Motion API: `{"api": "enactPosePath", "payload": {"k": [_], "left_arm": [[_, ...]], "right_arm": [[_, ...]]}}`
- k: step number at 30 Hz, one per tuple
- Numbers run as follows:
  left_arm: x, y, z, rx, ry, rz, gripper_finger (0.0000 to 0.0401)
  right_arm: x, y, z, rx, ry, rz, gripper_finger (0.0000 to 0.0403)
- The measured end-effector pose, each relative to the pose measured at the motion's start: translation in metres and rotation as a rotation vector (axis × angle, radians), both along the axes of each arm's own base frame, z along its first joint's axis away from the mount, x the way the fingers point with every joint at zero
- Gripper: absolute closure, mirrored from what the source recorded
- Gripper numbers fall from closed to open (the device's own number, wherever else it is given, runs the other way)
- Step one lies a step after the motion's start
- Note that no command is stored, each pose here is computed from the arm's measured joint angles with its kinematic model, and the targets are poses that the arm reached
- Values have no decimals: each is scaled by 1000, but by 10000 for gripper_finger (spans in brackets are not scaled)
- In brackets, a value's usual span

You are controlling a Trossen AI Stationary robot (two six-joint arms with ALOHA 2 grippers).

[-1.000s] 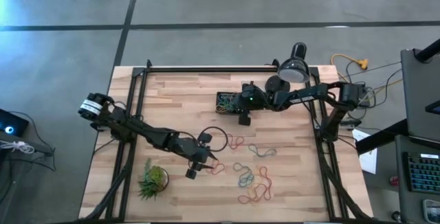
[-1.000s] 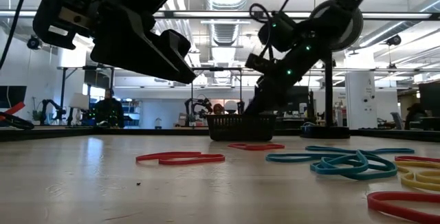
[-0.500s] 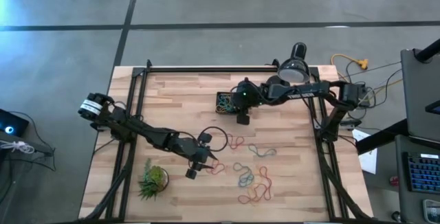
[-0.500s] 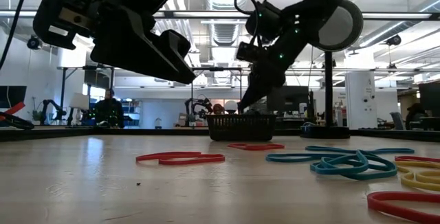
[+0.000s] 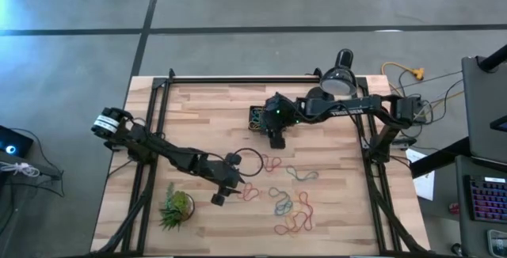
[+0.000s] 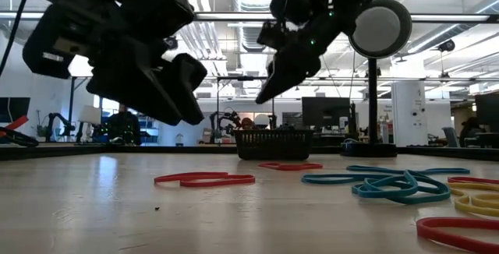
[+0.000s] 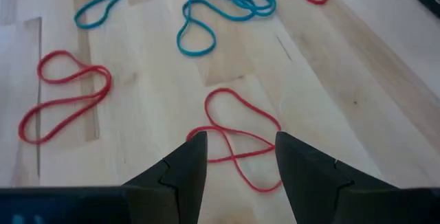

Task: Pick and place rubber bands into bin
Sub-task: Put the red rubber band into the basket

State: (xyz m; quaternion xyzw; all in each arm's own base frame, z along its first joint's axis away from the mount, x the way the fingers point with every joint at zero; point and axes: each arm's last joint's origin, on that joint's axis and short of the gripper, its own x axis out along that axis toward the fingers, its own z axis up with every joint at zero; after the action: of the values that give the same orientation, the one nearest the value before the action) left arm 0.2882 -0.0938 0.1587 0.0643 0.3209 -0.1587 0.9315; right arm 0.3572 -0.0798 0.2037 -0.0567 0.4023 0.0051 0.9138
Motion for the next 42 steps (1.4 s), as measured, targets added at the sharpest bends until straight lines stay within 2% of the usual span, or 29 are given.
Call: {"api": "enactPosePath", "payload": {"k": [6, 12, 17, 21, 25, 32, 36, 42], "left_arm": [[9, 0, -12, 15, -3, 20, 244], [21, -6, -26, -11, 46, -22, 244], [30, -5, -34, 0, 102, -13, 244], [40, -2, -39, -30, 163, 19, 249], [46, 3, -43, -66, 233, 32, 285], [47, 5, -44, -49, 241, 2, 392], [49, 5, -41, 0, 217, 19, 394], [57, 7, -29, 142, 151, 77, 400]], "right_arm": [[0, 32, 7, 8, -2, 87, 230], [-17, 66, 9, 61, 26, 123, 243], [-36, 93, 10, 74, 21, 114, 253], [-51, 112, 8, 52, 10, 80, 260], [-65, 130, 6, 36, -6, 45, 266], [-89, 156, -1, -2, -32, -21, 276], [-98, 167, -5, -19, -42, -55, 283], [-104, 181, -8, -46, -48, -48, 294]]}}
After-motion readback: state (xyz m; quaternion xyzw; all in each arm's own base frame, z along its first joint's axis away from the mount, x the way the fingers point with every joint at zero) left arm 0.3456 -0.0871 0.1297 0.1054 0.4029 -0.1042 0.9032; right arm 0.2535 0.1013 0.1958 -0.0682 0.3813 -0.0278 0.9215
